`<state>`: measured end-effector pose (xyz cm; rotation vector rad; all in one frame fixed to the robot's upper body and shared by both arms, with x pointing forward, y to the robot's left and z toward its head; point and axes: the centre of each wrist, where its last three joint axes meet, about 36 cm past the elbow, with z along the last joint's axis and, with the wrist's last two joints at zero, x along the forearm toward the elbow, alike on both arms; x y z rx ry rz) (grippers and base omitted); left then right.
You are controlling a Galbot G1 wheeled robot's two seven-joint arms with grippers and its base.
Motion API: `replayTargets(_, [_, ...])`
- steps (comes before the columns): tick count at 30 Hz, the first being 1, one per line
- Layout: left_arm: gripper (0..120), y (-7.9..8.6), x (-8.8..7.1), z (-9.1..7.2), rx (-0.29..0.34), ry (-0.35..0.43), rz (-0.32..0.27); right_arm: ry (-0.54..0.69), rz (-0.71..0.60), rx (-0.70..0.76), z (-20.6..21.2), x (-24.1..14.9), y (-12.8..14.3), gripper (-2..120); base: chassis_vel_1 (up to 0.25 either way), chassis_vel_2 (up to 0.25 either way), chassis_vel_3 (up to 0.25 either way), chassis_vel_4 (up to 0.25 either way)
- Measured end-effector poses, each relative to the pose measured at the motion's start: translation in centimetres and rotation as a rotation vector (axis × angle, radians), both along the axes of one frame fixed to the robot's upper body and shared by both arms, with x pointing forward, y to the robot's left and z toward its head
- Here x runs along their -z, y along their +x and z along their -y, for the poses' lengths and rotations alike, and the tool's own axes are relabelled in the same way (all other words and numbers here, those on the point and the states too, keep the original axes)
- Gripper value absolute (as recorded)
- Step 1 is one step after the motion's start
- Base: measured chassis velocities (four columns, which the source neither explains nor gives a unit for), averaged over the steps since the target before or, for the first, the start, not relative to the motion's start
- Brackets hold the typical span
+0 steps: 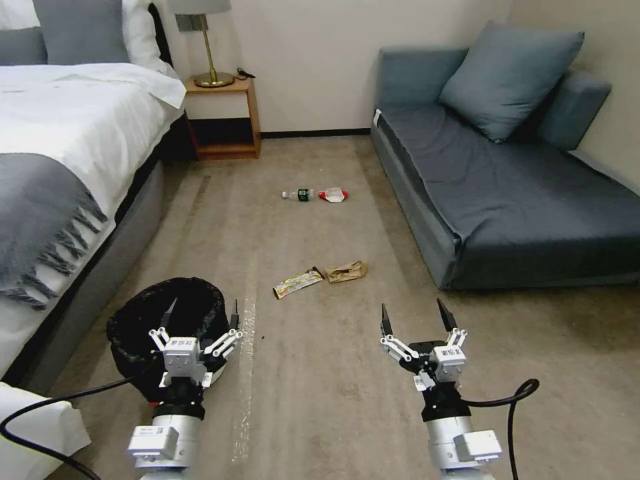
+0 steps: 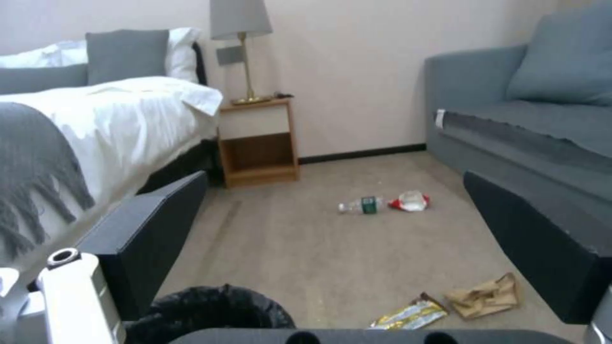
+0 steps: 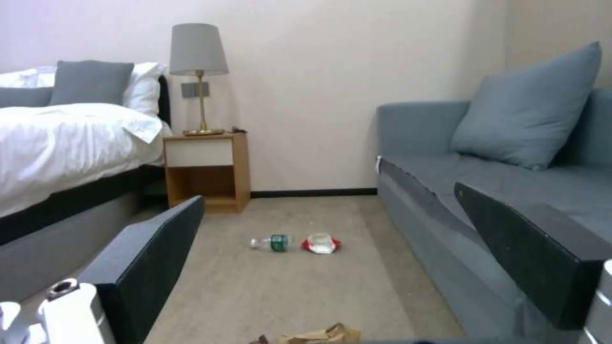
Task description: Pick up the trash bin, then pick up the garbage on the floor and place it into the trash bin.
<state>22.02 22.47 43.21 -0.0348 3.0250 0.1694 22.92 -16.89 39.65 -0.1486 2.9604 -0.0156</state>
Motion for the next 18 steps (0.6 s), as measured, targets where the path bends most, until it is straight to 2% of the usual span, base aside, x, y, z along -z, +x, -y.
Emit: replayTargets(18, [99,-0.13,-0.33,0.19,-0.012,-0.007,0.007,0.008,-0.009,-0.017,-0.60,-0.03,0.04,100,0.000,0.000,0.000,0.000])
